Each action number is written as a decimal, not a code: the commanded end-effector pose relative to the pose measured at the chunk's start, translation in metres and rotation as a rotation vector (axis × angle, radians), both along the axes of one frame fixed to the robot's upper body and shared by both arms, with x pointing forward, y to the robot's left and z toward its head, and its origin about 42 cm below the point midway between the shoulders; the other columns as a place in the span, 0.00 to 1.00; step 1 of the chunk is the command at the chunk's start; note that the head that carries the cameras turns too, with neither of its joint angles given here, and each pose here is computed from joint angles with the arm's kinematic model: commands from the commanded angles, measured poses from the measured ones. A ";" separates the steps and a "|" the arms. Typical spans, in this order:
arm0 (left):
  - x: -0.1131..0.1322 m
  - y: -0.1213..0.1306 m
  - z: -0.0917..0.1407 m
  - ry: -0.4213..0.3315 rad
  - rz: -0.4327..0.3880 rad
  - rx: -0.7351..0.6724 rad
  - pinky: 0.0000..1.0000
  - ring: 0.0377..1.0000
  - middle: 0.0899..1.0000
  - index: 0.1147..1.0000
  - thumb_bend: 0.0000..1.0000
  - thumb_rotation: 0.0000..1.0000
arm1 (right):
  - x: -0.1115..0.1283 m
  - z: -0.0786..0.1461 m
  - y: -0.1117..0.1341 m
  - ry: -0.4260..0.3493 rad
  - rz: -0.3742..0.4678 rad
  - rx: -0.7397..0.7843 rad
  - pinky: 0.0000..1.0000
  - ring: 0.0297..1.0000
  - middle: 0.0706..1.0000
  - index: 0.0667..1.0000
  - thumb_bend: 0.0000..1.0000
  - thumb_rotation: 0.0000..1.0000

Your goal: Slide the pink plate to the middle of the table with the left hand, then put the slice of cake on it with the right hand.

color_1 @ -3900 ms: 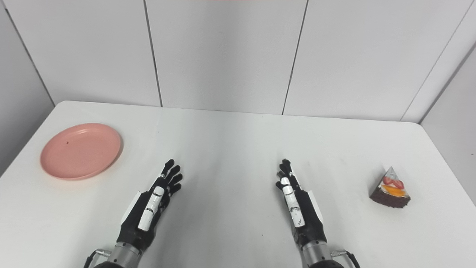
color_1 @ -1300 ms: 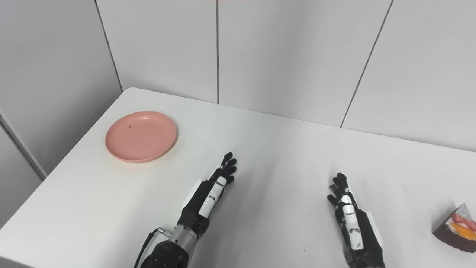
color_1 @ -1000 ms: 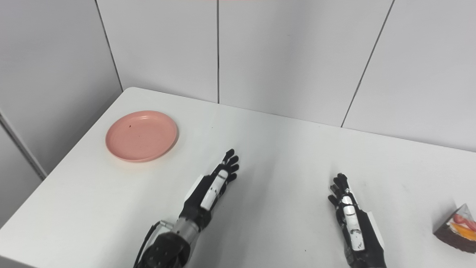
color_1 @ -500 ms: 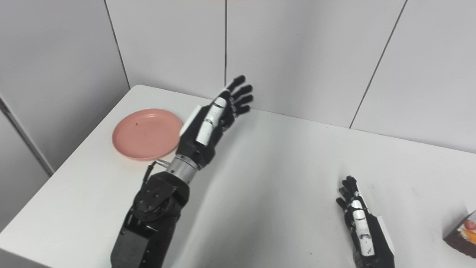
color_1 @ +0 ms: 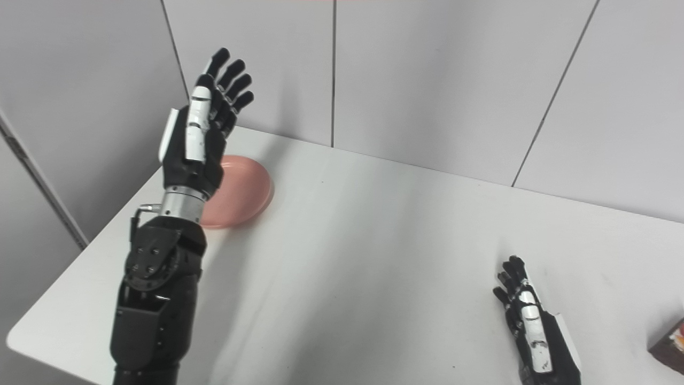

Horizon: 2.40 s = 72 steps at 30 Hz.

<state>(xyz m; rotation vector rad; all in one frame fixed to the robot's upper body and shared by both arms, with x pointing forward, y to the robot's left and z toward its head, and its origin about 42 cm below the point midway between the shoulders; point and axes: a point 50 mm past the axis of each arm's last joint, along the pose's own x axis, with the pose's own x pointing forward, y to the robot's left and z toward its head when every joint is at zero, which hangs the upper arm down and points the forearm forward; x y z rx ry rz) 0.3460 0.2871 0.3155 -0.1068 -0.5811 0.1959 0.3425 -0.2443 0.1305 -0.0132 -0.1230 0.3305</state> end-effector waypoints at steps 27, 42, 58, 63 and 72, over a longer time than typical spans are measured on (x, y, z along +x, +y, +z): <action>0.006 0.088 -0.004 -0.068 0.325 -0.168 0.94 0.95 0.95 0.95 0.38 1.00 | 0.003 -0.009 -0.027 0.066 -0.046 -0.028 1.00 1.00 1.00 1.00 0.22 1.00; 0.017 0.102 -0.024 0.005 0.359 -0.231 0.99 0.96 0.96 0.96 0.36 1.00 | 0.002 -0.009 -0.026 0.057 -0.048 -0.022 1.00 1.00 1.00 1.00 0.22 1.00; 0.029 0.115 -0.050 0.093 0.388 -0.259 0.96 0.97 0.96 0.95 0.35 1.00 | 0.002 -0.006 -0.028 0.053 -0.043 -0.027 1.00 1.00 1.00 1.00 0.23 1.00; 0.032 0.120 -0.057 0.110 0.387 -0.256 0.95 0.97 0.96 0.95 0.34 1.00 | 0.002 -0.006 -0.029 0.058 -0.040 -0.027 1.00 1.00 1.00 1.00 0.23 1.00; 0.041 0.123 -0.068 0.133 0.385 -0.291 0.98 0.98 0.97 0.97 0.29 1.00 | 0.007 -0.006 -0.029 0.058 -0.048 -0.026 1.00 1.00 1.00 1.00 0.22 1.00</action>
